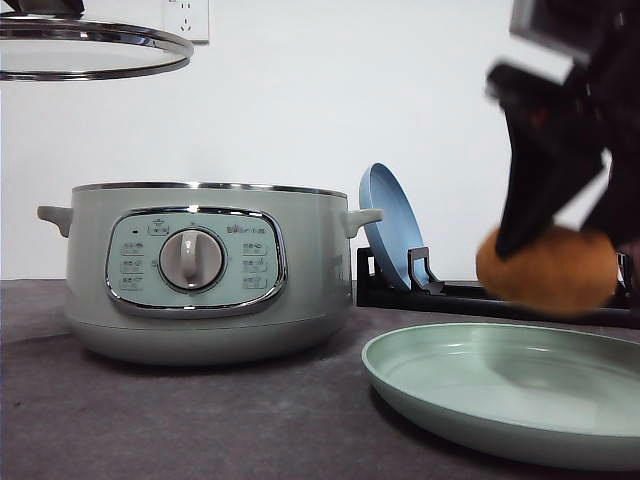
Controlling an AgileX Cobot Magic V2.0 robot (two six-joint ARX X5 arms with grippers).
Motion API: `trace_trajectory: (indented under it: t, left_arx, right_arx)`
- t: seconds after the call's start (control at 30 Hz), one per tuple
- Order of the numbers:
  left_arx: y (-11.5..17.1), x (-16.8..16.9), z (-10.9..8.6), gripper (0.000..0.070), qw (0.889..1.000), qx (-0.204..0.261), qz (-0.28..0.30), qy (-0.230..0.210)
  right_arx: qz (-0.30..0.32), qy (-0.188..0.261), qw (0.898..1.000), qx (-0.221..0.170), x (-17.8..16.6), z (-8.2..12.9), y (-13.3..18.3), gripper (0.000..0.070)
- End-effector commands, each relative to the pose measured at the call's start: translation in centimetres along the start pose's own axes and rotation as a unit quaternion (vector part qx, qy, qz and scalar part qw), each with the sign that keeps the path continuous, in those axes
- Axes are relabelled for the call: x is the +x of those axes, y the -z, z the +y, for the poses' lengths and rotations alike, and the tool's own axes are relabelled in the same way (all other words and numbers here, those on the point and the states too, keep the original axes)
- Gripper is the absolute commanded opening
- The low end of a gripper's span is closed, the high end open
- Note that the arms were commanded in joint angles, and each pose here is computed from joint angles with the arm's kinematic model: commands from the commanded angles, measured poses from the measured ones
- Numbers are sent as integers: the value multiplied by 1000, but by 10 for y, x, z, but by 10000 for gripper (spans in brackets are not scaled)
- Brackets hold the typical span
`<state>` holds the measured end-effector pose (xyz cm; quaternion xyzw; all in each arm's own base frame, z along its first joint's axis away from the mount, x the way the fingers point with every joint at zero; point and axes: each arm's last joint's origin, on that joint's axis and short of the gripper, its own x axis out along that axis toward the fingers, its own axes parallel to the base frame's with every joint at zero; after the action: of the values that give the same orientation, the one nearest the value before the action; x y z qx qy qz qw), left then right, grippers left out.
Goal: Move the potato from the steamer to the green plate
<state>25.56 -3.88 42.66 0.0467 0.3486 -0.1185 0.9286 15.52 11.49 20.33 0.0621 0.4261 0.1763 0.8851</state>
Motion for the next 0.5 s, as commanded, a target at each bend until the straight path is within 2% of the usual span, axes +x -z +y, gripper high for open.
trace_trajectory:
  t: [0.0,0.37,0.47]
  left_arx:
    - [-9,-11,-2,5,999,0,-39,3]
    - [-9,-10,-10,4,999,7,-39,31]
    - [-9,-10,-13,5,999,10,-39,35]
  right_arx:
    - [0,0,1000,22,6,0,4,195]
    - [21,23,999,26,26,-6,17,197]
    - [32,28,999,25,31,-6,19,222]
